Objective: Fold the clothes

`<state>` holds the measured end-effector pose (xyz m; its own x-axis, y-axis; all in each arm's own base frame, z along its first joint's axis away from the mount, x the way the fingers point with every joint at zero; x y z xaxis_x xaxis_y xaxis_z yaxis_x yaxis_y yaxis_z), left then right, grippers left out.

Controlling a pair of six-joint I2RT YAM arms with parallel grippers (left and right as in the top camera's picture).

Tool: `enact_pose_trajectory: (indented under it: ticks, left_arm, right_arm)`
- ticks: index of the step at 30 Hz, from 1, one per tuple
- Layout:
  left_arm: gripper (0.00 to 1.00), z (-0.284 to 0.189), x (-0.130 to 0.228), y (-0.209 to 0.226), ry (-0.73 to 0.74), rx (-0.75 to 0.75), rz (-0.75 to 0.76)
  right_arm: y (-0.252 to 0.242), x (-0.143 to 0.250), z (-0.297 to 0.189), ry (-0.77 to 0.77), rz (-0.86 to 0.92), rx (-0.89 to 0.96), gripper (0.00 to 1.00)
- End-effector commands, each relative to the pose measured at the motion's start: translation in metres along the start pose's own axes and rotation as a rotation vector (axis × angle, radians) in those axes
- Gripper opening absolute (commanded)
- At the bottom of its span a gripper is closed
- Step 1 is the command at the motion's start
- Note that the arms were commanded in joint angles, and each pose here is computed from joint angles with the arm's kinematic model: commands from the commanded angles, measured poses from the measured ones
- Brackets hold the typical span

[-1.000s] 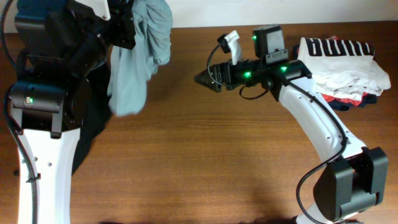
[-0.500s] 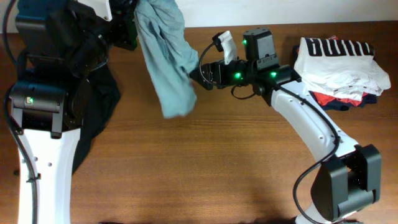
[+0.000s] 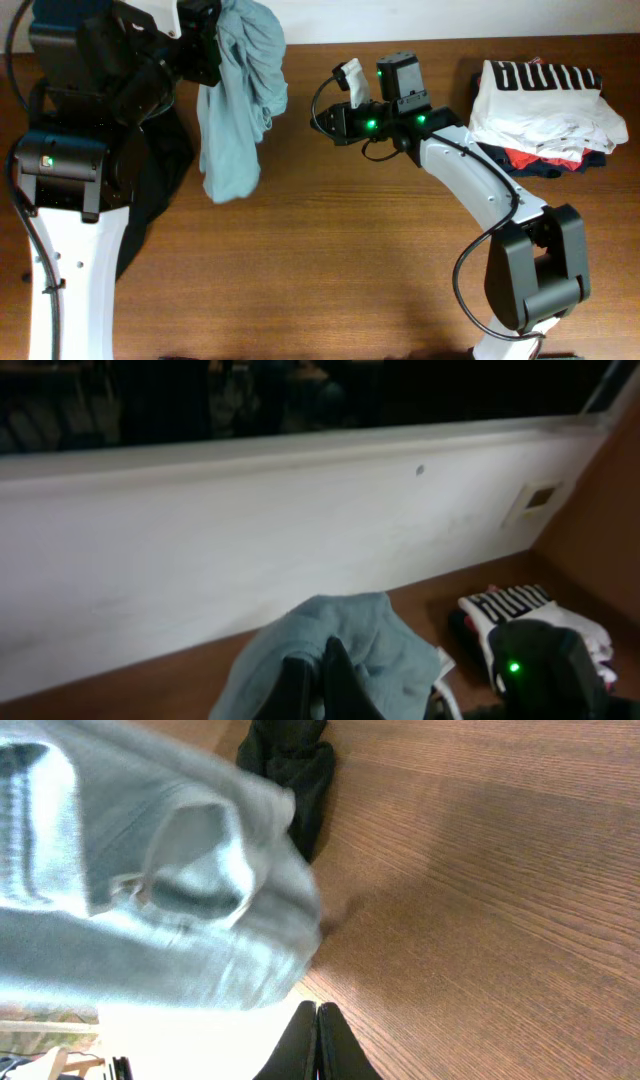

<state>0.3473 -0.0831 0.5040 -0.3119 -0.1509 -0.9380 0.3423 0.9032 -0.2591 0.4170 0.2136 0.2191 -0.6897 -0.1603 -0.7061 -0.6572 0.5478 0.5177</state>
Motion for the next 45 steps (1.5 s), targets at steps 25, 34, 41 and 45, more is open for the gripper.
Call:
enact_pose_trajectory:
  ticks: [25, 34, 41, 45]
  left_arm:
    - [0.01, -0.013, -0.004, -0.018, 0.001, 0.134, -0.059]
    - [0.01, -0.015, -0.011, -0.034, -0.027, 0.246, -0.061]
    - [0.01, -0.015, -0.009, -0.031, -0.021, 0.209, -0.067]
    - [0.01, -0.013, -0.004, -0.02, -0.002, 0.109, -0.084]
  right_arm:
    - [0.026, -0.009, 0.02, -0.045, -0.006, -0.105, 0.71]
    - [0.044, 0.009, 0.068, -0.008, -0.009, -0.133, 0.72]
    - [0.023, 0.006, 0.059, -0.024, 0.018, -0.101, 0.04]
    - [0.001, -0.001, 0.035, -0.043, 0.055, -0.059, 0.04]
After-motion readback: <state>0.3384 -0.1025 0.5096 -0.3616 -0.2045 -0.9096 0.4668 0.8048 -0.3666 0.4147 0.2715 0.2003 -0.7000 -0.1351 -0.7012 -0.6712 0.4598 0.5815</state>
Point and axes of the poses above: each gripper's point midway between its finger pads, its own z axis out along the fingers, its own y axis along the line the jaws close on, x = y × z, the point moved 7 cm from there along -z, back along the fingers, and after that the axes turned 9 degrees about -z, right-handed, at the moved point
